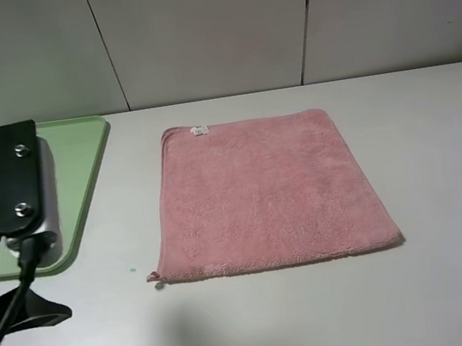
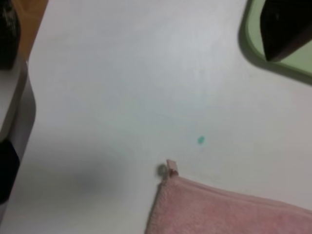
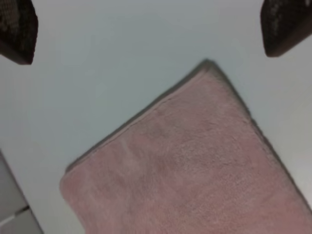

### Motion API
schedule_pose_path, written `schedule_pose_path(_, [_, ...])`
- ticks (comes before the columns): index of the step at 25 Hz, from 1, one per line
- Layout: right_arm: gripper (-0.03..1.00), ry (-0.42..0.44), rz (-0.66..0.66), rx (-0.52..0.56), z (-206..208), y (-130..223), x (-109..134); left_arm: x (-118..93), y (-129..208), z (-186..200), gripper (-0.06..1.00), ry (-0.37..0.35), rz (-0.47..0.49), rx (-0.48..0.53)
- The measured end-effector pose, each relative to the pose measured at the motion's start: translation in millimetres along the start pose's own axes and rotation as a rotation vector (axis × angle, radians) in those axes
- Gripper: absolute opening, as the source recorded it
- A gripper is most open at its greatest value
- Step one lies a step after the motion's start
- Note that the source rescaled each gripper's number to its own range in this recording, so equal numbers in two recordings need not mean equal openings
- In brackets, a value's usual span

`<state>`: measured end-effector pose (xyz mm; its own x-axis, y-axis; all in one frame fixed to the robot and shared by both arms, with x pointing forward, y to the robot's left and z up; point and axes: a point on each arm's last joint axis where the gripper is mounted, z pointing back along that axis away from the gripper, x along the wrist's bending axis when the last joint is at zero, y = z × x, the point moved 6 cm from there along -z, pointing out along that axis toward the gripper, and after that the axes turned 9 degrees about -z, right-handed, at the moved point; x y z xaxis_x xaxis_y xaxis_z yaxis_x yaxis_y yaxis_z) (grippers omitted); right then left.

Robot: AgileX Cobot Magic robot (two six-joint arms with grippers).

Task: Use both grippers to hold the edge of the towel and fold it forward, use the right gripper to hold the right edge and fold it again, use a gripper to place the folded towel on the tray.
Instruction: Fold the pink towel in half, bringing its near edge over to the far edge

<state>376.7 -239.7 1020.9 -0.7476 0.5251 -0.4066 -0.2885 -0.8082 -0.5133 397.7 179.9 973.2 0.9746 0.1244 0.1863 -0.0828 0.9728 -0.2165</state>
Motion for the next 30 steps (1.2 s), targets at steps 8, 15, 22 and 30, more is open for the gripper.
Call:
schedule_pose_path(8, [1.0,-0.075,0.135,0.111,-29,3,-3,11,-8,-27,0.98,0.026,-0.119,0.027])
schedule_pose_path(15, [1.0,-0.122,0.167,0.181,-58,6,-6,24,-18,-44,0.98,-0.015,-0.257,0.0])
schedule_pose_path(22, [1.0,-0.148,0.179,0.214,-83,8,-6,30,-22,-68,0.98,0.007,-0.272,0.018])
schedule_pose_path(30, [1.0,-0.192,0.188,0.261,-111,12,-5,35,-24,-102,0.98,0.036,-0.305,0.042])
